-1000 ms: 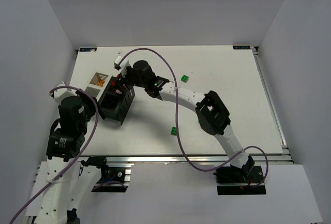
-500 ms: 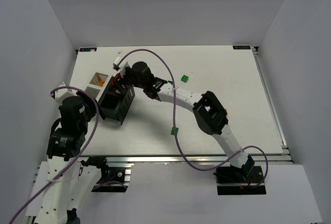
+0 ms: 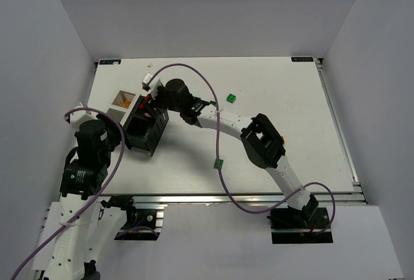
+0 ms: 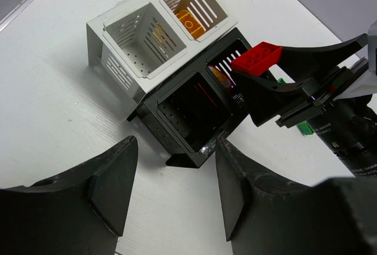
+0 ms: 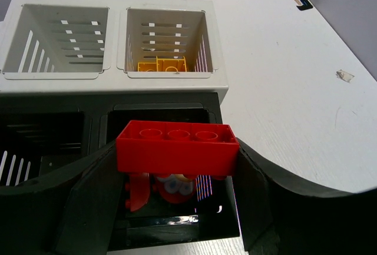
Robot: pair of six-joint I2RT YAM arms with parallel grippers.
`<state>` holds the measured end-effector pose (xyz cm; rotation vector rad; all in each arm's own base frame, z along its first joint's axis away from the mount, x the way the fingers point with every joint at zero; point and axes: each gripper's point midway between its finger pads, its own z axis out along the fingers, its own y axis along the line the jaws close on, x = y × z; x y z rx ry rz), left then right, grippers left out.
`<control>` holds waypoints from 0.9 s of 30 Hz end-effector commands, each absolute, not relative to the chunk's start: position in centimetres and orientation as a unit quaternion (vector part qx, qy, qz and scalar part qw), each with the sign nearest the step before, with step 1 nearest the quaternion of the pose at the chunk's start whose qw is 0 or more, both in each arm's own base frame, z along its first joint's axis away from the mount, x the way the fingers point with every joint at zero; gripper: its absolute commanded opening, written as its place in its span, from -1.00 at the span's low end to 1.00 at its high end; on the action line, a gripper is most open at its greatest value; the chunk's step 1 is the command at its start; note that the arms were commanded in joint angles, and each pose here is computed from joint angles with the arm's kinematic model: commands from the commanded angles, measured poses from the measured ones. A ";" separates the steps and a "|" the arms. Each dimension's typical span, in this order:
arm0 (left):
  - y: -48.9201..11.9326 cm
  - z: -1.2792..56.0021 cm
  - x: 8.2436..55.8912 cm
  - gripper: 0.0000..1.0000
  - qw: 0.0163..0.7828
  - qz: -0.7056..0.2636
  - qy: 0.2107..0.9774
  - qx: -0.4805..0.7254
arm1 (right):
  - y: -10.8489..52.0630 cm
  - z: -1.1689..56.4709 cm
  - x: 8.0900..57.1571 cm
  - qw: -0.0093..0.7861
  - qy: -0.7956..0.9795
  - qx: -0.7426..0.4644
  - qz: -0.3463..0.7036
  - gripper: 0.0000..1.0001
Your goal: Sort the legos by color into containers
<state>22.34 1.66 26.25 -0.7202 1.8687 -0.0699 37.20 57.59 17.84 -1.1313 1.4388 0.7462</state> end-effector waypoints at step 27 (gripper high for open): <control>-0.1 26.7 21.7 0.38 0.552 -0.104 0.767 -0.309 | 55.7 25.2 35.5 0.604 0.548 -0.482 0.321 0.79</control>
